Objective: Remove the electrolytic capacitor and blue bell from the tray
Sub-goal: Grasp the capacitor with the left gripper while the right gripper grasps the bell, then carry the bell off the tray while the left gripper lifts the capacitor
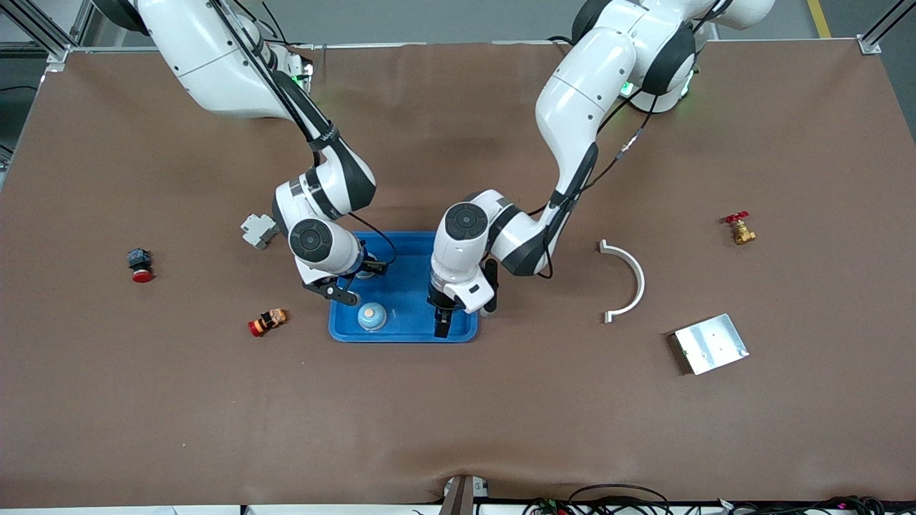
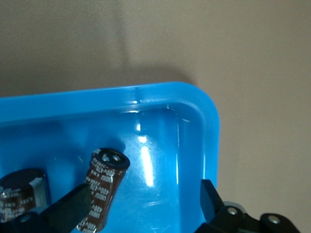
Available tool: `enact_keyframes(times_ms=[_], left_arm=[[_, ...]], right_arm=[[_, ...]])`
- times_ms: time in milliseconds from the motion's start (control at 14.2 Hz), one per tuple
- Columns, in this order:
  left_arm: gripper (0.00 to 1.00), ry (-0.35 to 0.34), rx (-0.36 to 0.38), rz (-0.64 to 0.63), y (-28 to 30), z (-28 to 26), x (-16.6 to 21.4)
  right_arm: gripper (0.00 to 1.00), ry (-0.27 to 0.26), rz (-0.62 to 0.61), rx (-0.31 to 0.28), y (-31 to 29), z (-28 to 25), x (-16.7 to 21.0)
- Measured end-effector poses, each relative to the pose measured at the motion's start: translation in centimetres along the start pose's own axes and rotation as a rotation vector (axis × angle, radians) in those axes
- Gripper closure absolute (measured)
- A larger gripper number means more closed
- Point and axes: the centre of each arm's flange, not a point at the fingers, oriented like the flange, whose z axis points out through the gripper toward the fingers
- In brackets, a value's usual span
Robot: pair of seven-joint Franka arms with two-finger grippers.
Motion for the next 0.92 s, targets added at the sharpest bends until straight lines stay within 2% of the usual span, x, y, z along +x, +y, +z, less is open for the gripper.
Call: enact_keyframes(times_ms=[493, 634, 705, 916], left_arm=[[0.00, 0.013, 0.009, 0.020, -1.3, 1.2, -0.6], [0.17, 0.013, 0.007, 0.026, -1.5, 1.1, -1.0], [0.30, 0.017, 0.003, 0.029, -1.6, 1.1, -1.1], [0.60, 0.029, -0.012, 0.017, -1.6, 0.9, -1.4]], right_arm=[[0.35, 0.026, -0.002, 0.030, 0.2, -1.9, 0.9], [0.35, 0.046, -0.027, 0.047, 0.0, -3.6, 1.0], [0.35, 0.053, -0.046, 0.052, 0.2, -4.5, 1.1], [0.35, 0.023, -0.133, 0.021, 3.0, -7.2, 2.4]])
